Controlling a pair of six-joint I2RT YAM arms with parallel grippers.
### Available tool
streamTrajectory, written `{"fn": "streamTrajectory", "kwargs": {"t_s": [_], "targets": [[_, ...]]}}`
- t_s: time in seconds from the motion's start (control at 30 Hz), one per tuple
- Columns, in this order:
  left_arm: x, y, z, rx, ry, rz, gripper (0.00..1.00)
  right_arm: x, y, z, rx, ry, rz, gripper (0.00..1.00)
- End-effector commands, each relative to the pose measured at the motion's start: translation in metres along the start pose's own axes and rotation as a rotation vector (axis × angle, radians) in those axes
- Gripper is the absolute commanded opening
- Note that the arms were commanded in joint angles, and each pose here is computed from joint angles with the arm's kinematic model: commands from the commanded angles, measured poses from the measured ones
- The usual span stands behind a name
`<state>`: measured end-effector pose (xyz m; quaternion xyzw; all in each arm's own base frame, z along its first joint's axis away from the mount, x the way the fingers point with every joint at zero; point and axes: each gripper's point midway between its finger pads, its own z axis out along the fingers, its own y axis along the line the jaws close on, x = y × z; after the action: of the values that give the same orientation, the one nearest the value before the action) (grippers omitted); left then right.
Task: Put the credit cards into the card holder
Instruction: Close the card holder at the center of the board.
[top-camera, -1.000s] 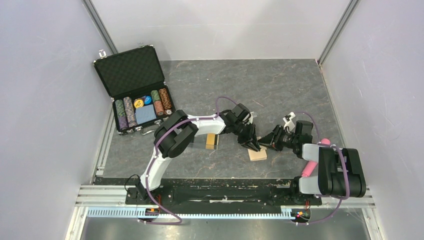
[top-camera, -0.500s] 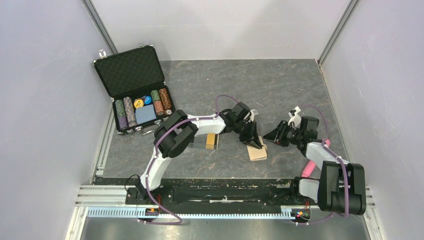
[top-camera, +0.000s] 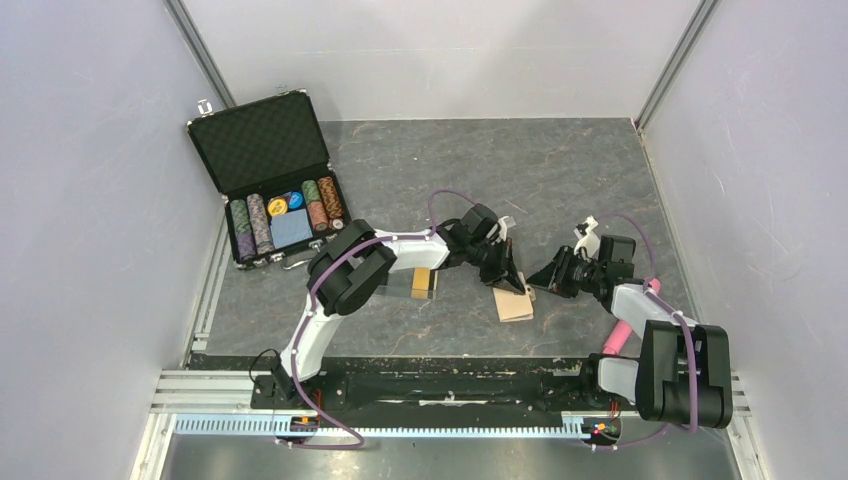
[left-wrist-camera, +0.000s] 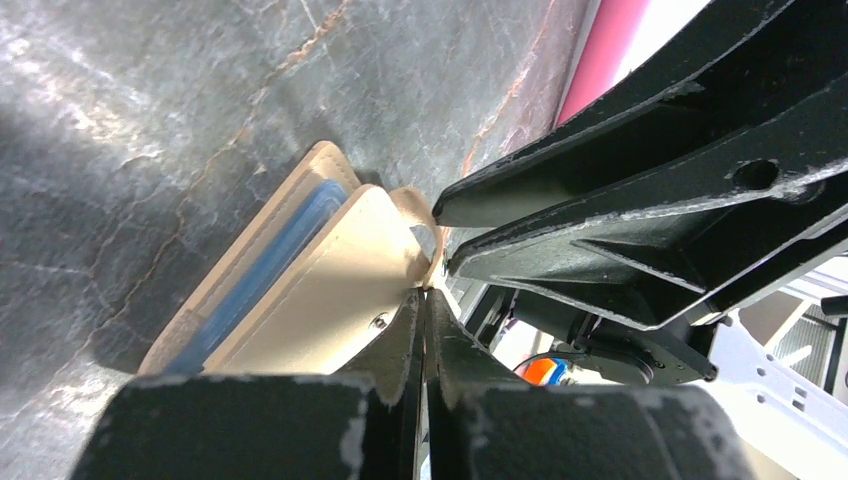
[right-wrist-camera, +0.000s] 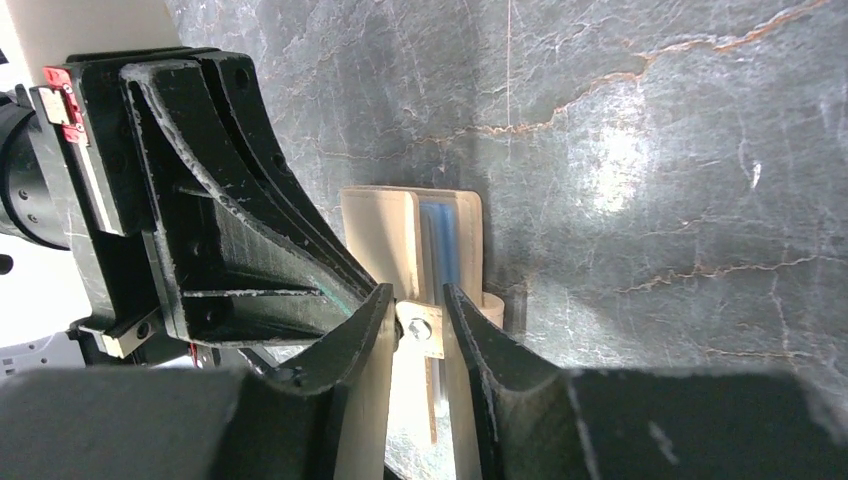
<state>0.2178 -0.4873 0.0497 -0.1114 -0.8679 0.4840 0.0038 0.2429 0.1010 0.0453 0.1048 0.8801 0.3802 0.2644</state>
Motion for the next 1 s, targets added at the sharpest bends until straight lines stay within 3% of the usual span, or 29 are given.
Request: {"fn": "streamTrajectory", "kwargs": {"t_s": [0.0,0.27,0.83,0.97], "targets": [[-0.005,-0.01,-0.017,-0.023,-0.027,0.006,0.02,-0.009,0.002,-0.001,-0.002,-0.016,-0.039,0.26],[-0.005,-0.002,-0.033,-0.15,-0.043,0.041,0.02,-0.021,0.008,-0.001,-0.017,-0.035,-0.057,0.26],[-0.004,0.002,-0.035,-0.179,-0.039,0.032,0.02,0.002,0.015,0.009,-0.05,0.031,-0.068,0.22],[-0.011,-0.018,-0.032,-0.012,-0.081,0.006,0.25,0.014,0.006,0.012,-0.026,0.057,-0.046,0.2]]}}
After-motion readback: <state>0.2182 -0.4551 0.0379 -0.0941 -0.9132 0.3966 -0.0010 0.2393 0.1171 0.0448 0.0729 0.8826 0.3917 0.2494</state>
